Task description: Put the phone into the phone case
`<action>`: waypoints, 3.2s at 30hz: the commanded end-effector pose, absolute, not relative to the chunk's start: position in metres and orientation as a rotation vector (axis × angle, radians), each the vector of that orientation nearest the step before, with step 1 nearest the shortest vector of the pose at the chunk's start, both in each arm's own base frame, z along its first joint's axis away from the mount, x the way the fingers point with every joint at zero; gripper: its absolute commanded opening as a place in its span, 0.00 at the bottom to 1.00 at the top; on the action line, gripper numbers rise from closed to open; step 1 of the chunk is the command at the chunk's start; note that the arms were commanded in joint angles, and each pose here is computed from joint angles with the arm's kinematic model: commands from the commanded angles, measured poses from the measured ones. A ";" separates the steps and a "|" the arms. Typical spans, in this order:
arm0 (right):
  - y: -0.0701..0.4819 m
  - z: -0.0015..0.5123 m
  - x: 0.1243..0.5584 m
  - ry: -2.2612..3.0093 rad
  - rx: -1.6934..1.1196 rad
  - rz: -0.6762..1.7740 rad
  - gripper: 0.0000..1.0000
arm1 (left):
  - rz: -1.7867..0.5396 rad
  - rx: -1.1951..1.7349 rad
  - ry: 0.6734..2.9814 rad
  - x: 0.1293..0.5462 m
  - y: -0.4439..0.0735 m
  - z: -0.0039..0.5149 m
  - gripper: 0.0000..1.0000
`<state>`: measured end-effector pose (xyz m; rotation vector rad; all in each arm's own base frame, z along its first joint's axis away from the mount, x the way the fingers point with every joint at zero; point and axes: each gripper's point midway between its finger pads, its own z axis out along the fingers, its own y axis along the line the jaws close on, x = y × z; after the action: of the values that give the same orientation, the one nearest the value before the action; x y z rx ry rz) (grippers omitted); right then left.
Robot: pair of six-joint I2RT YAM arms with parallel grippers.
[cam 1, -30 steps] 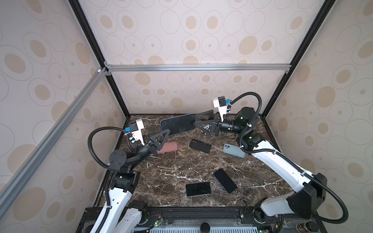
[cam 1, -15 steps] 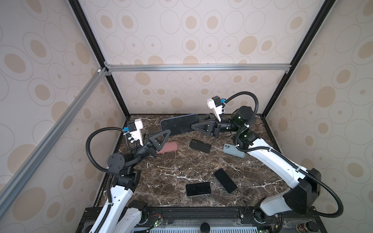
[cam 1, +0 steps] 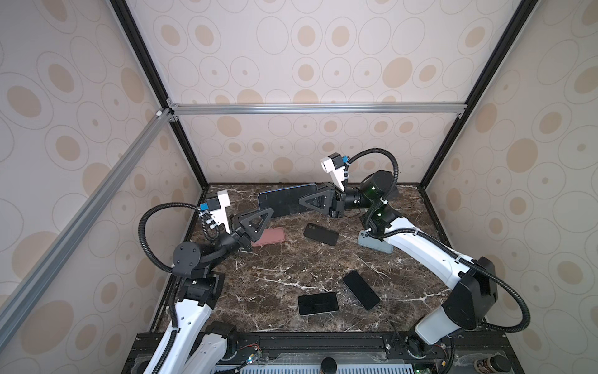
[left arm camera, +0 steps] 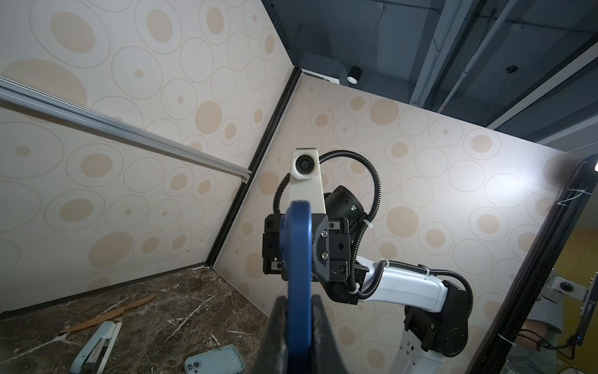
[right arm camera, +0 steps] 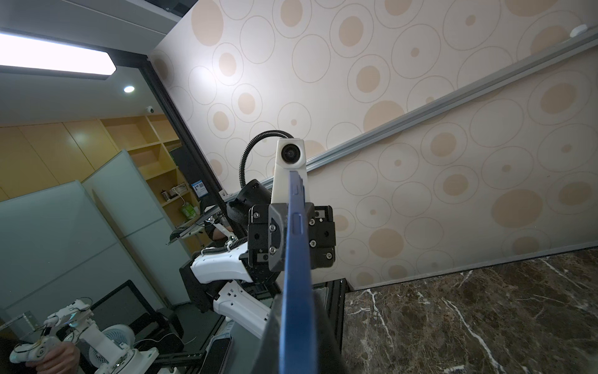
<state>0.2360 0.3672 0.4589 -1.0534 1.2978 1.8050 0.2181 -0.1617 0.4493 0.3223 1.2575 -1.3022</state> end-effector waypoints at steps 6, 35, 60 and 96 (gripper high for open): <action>0.361 0.478 0.226 1.246 -1.019 1.707 0.00 | -1.170 0.219 1.266 0.231 -0.146 0.439 0.00; 0.307 0.416 0.321 1.757 -0.633 0.998 0.00 | -0.404 -0.222 2.200 0.407 -0.094 0.187 0.46; 0.283 0.375 0.300 1.858 -0.625 0.930 0.00 | -0.496 -0.039 2.608 0.429 -0.169 0.022 0.49; 0.219 0.327 0.310 2.042 -0.264 0.657 0.00 | -0.997 -0.083 2.337 0.309 -0.270 0.126 0.52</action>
<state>0.3083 0.2312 0.3151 -0.3741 2.0676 0.6602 0.2835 -0.2784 0.0777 -0.0933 2.4631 -1.0845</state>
